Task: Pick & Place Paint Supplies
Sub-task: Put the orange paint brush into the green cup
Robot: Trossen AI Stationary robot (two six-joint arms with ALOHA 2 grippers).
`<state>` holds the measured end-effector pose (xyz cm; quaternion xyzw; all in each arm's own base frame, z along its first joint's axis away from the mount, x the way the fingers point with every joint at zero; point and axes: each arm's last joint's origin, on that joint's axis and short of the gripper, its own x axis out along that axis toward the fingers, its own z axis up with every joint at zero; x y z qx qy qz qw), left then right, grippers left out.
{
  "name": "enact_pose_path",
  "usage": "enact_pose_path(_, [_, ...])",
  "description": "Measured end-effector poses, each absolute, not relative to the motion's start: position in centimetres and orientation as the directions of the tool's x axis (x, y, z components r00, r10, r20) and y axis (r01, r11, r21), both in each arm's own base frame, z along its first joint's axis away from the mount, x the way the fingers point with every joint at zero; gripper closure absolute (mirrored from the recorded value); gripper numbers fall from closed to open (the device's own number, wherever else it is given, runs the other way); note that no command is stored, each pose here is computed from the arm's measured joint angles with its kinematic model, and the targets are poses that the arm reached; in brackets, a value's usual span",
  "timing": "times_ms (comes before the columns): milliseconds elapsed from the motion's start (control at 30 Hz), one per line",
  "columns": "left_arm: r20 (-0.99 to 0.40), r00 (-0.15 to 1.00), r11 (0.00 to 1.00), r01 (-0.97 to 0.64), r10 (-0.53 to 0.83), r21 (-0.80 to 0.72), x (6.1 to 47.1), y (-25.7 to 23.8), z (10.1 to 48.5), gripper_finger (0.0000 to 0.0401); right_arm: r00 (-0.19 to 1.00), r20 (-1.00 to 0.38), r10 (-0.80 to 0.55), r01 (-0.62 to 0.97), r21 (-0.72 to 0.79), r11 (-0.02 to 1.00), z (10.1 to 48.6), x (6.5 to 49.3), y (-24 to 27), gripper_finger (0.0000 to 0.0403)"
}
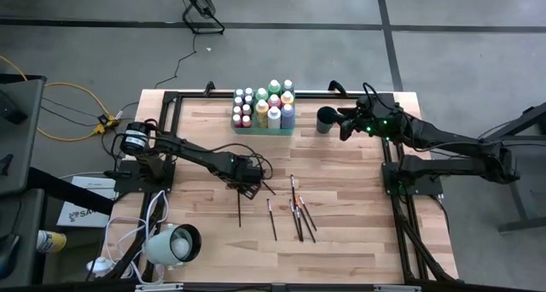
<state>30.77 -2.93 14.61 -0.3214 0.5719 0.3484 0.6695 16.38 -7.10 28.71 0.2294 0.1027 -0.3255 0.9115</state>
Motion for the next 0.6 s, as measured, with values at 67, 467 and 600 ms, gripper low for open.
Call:
enact_pose_path(67, [-0.990, 0.103, 0.551, -0.834, 0.098, -0.032, 30.78, -2.95, 14.58, 0.0267, 0.767, -0.344, -0.541, 0.640, 0.348, 0.685, 28.63, 16.39, -7.00, 0.0229])
enact_pose_path(467, [-0.992, 0.092, 0.636, -0.772, 0.086, -0.017, 30.69, -2.96, 14.45, 0.0396, 0.774, -0.356, -0.523, 0.630, 0.349, 0.694, 28.52, 16.39, -6.93, 0.0229])
enact_pose_path(600, [-0.993, 0.090, 0.667, -0.745, 0.074, -0.018, 30.67, -2.99, 14.42, 0.0398, 0.784, -0.358, -0.508, 0.617, 0.355, 0.703, 28.52, 16.42, -6.88, 0.0229])
